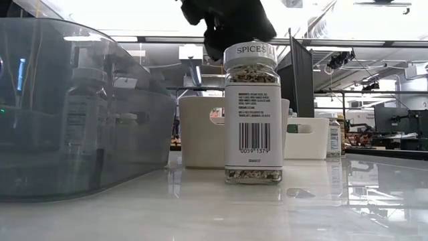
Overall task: Sort spices by type
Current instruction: Put the white seasoning bottle into the black bin
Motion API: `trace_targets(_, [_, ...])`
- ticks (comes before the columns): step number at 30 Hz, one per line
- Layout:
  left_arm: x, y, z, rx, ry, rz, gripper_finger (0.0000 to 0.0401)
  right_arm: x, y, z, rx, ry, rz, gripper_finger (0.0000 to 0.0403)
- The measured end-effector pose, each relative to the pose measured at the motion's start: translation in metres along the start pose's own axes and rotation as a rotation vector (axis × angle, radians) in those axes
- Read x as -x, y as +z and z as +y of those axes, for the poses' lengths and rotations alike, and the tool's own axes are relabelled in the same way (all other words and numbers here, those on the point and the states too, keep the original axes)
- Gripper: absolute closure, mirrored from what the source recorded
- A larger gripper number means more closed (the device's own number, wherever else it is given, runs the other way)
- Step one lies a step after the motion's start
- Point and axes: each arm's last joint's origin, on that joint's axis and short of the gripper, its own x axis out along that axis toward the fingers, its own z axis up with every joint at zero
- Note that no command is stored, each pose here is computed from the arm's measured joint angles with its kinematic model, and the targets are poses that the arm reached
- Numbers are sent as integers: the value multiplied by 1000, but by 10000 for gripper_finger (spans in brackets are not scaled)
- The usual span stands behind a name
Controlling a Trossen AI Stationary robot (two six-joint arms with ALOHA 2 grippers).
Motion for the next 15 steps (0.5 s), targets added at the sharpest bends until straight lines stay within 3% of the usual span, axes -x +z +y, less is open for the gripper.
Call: trace_targets(15, [-11,-10,-14,-1,-2,45,148,-1,-1,0,4,-6,-3,403])
